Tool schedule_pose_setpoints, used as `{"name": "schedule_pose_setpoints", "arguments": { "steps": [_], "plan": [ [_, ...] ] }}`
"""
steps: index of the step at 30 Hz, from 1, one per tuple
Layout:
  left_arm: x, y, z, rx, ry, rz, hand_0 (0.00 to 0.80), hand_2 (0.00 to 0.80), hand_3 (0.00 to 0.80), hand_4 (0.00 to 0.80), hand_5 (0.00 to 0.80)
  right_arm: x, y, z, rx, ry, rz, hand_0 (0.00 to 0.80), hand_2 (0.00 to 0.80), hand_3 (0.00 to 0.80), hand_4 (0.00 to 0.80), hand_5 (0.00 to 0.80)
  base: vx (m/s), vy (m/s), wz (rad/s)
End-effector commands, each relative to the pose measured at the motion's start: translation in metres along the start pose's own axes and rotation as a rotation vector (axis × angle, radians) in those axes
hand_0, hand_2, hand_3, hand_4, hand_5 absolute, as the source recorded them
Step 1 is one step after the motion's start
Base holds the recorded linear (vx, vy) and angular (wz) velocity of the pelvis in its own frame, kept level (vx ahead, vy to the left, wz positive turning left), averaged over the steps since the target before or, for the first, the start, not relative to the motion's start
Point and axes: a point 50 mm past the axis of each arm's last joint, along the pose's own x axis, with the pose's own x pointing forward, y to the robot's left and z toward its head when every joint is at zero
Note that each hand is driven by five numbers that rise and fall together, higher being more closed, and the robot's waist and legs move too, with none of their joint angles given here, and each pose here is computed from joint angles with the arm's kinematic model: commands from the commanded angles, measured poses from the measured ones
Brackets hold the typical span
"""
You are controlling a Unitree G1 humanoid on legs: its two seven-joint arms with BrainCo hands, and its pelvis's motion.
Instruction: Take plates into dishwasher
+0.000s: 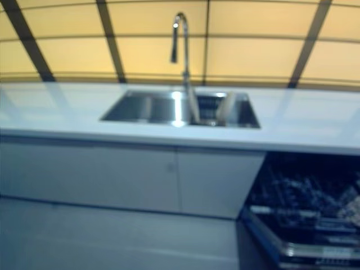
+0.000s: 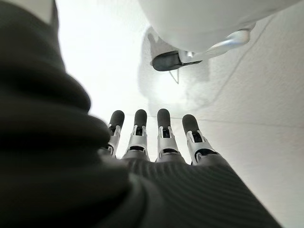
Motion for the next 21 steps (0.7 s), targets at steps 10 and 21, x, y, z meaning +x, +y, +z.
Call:
{"name": "schedule_pose_setpoints", "arguments": {
  "steps": [10,21],
  "plan": [
    [0.000,-0.016,0.015,0.062,-0.012,-0.088,0.000,0.000,0.000,0.000,0.000,0.001,0.007,0.019,-0.012,-0.049,0.014,0.000,0.000,0.000,0.000,0.000,-0.028,-0.016,0.01],
    [0.000,-0.010,0.023,0.104,-0.013,-0.081,0.000,0.000,0.000,0.000,0.000,0.001,0.001,0.022,-0.035,-0.033,0.011,0.000,0.000,0.000,0.000,0.000,0.000,0.000,0.00]
  ]
}}
